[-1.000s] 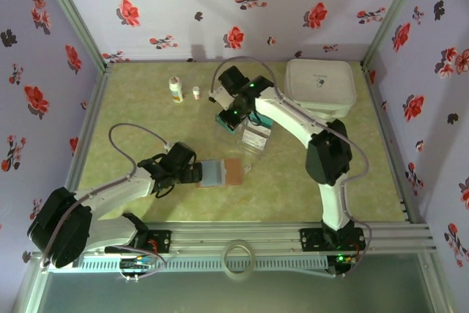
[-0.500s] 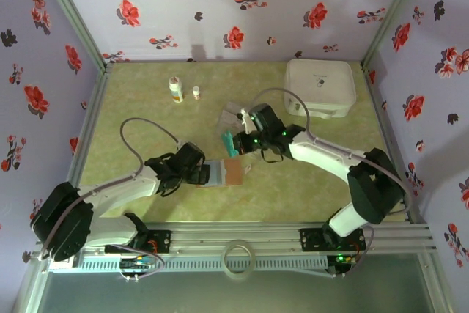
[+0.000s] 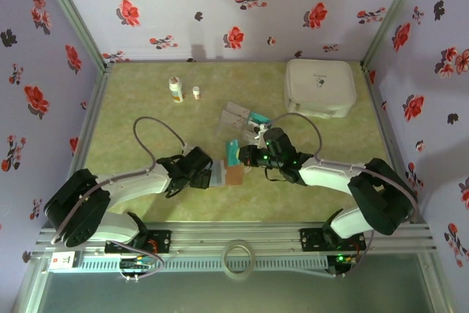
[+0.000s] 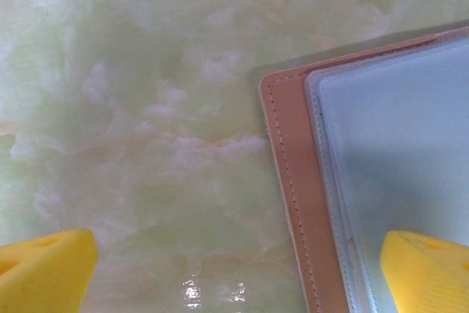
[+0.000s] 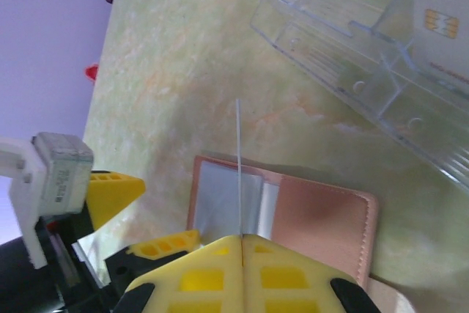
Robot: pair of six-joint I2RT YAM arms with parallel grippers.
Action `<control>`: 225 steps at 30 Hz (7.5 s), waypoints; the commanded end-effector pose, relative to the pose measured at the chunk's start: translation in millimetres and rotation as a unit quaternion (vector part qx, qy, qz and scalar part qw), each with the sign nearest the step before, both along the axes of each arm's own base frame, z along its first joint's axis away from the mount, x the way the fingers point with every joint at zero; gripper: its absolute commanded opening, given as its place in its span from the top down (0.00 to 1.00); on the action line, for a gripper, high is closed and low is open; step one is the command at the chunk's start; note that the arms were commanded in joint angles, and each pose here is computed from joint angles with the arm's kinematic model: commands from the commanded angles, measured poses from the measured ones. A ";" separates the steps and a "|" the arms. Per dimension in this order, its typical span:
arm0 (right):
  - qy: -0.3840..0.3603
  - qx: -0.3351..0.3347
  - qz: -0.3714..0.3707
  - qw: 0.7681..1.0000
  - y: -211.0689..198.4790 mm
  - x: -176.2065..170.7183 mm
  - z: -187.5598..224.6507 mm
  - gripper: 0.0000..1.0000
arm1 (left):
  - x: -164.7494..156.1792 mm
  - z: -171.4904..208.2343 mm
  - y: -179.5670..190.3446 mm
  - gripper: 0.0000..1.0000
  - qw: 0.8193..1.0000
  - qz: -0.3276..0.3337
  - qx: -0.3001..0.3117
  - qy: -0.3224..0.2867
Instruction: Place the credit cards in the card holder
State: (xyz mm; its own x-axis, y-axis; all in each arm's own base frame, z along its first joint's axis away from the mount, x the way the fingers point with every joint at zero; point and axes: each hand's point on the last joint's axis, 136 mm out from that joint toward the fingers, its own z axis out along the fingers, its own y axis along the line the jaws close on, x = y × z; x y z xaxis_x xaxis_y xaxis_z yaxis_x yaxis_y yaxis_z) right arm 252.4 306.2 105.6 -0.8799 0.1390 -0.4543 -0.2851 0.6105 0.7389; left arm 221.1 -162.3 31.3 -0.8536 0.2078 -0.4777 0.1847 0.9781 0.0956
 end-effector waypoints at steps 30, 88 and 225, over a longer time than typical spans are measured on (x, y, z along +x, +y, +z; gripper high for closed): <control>-0.007 0.032 -0.020 0.999 16.7 -16.7 -27.0 1.00 | -1.5 -1.5 15.5 0.00 0.999 0.036 0.020 -0.013; -0.039 -0.023 -0.042 0.998 -28.0 -12.9 -7.8 1.00 | -16.0 -1.7 -56.1 0.00 0.986 0.012 -0.166 -0.007; 0.030 0.060 0.004 0.998 16.9 -21.9 -52.3 1.00 | -18.5 -22.4 13.8 0.00 0.996 0.076 -0.053 -0.005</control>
State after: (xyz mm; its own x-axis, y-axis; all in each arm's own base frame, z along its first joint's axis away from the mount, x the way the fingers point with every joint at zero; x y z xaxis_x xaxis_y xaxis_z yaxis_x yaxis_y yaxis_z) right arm 236.1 320.5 53.7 -0.9013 0.1852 -0.3916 -0.2404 0.5383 0.8078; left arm 212.7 -172.7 21.5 -0.8462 0.0060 -0.5329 0.0645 0.9937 -0.0913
